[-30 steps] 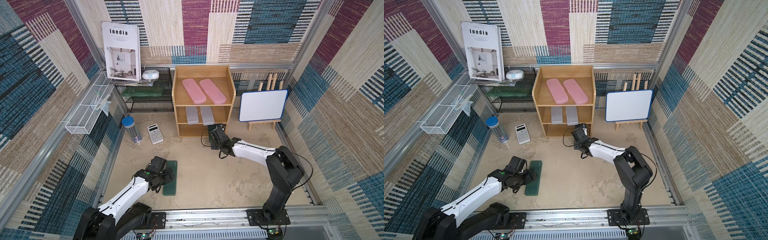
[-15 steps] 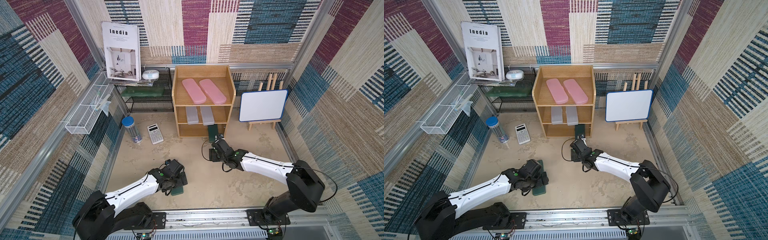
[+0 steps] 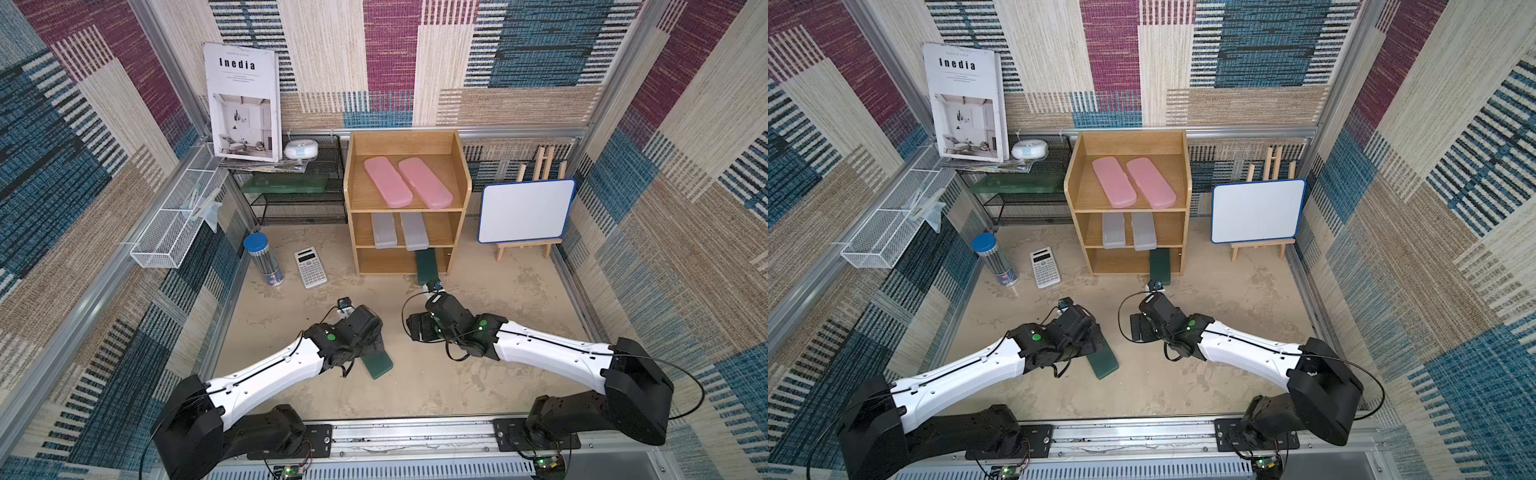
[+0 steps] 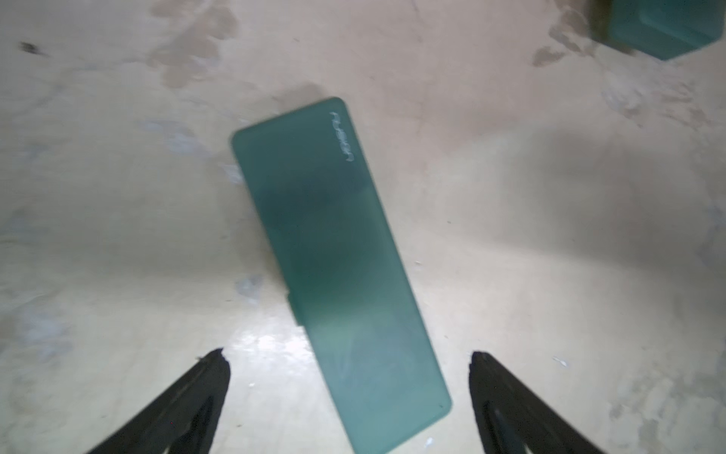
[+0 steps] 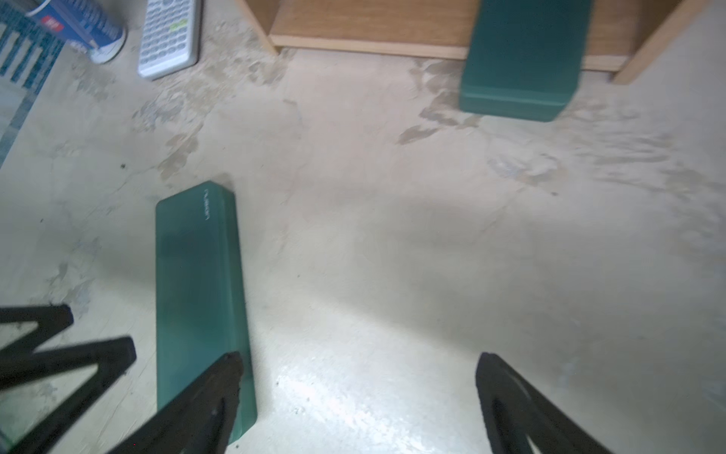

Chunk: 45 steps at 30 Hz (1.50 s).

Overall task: Place the pencil cases on the shelf according to color
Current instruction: Move the pencil case to the center of the board, then pick up the pencil case from the center of the board.

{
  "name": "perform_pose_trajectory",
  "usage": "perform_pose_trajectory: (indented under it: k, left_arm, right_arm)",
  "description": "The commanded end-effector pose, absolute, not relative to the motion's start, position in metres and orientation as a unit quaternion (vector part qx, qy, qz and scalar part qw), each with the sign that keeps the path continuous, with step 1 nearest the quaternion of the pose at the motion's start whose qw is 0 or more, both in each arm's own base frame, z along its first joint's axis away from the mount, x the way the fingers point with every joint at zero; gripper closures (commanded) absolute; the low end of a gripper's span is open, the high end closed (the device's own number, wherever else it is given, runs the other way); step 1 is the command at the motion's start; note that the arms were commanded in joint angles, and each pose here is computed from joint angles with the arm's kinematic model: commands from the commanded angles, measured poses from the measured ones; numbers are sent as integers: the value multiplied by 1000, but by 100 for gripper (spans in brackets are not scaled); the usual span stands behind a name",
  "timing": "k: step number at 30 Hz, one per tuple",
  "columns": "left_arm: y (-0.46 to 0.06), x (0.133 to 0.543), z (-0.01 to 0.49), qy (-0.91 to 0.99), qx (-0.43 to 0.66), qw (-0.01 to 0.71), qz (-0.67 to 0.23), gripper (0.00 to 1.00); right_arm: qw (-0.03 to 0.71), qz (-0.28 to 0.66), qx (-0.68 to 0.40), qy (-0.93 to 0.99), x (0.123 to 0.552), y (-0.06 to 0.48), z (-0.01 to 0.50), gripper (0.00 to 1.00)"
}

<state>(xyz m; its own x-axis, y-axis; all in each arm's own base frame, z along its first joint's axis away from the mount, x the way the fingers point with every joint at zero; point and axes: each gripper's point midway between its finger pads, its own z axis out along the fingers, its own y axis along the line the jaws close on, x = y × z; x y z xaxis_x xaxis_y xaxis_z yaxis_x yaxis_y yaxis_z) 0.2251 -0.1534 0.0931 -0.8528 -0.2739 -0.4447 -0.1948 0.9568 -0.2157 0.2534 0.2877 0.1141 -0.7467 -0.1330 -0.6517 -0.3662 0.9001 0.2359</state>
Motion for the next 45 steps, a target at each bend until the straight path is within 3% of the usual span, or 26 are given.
perform_pose_trajectory:
  k: [1, 12, 27, 32, 37, 40, 45]
  left_arm:
    - [-110, 218, 89, 959, -135, 247, -23, 1]
    - [-52, 220, 82, 946, -217, 239, -36, 1]
    - [-25, 224, 84, 930, -268, 244, -55, 1]
    - [-25, 223, 84, 930, -268, 243, -59, 1]
    - [-26, 223, 87, 929, -269, 248, -63, 1]
    - [-26, 224, 90, 927, -270, 251, -68, 1]
    - [-31, 227, 94, 925, -270, 253, -82, 1]
  right_arm:
    - [305, 215, -204, 905, 241, 326, 111, 2]
    - [236, 155, -287, 915, 196, 390, 60, 1]
    - [186, 90, -322, 924, 169, 395, 15, 1]
    - [176, 74, -315, 930, 164, 393, 3, 8]
    - [189, 74, -293, 935, 165, 383, 7, 25]
    - [217, 77, -270, 935, 172, 378, 23, 33]
    - [300, 80, -204, 928, 195, 365, 69, 36]
